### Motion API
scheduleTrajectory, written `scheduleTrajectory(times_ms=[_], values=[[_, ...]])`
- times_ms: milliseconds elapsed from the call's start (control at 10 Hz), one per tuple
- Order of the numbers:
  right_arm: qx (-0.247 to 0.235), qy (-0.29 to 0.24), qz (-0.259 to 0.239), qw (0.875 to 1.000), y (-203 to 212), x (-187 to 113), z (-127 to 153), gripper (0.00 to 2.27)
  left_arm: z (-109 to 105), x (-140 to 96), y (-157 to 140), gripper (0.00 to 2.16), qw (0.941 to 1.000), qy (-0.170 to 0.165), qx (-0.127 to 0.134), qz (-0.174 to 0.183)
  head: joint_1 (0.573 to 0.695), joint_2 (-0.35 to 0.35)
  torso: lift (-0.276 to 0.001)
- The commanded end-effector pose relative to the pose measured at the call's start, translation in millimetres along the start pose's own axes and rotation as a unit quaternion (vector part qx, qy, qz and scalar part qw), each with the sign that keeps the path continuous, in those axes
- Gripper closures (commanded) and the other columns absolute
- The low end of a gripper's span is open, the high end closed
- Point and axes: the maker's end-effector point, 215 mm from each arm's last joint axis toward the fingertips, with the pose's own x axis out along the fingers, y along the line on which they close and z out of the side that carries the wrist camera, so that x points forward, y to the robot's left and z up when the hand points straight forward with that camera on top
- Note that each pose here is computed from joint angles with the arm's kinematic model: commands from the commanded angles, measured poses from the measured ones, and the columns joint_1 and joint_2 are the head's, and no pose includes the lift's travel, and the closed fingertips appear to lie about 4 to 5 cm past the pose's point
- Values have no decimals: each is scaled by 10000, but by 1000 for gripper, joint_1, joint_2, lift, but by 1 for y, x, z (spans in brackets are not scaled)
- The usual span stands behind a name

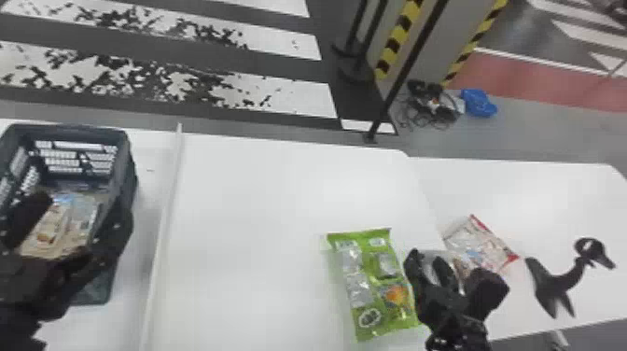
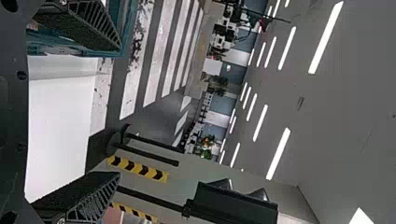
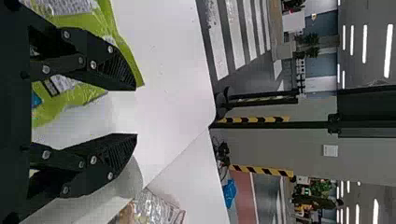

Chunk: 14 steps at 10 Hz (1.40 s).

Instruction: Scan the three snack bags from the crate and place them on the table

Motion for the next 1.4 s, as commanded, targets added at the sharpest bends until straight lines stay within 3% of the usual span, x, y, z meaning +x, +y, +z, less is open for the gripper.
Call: scheduleTrajectory(times_ms=[0,300,500,900,1000,1100,1200,1300], values=[[-114,-1,-158,9998,-49,3,-4,22,0,0,-3,-1,10000,4,28,-11,695,-350,-36],[-454,-87,325,9984,-86,12,-5,33,-2,-2,-6,16,10000,35,77,-33,695,-350,-36],[-328,681,936,9927,-88,18,-42,43,-5,-3,-7,43,10000,68,67,-22,695,-350,-36],[-493,1259,1367,9813,-95,40,-60,80,-9,-3,-13,39,9999,104,89,-67,695,-350,-36],[-456,1486,1408,9778,-95,42,-68,417,-9,-3,-13,39,9999,104,89,-67,695,-350,-36],[-354,1811,1386,9730,-94,41,-83,1693,-10,-2,-15,39,9999,107,80,-79,695,-350,-36],[-358,1912,1374,9712,-94,41,-91,2034,-10,-3,-14,39,9999,117,85,-81,695,-350,-36],[-446,1967,1411,9692,-89,40,-96,2138,-11,-3,-14,39,9999,124,84,-79,695,-350,-36]])
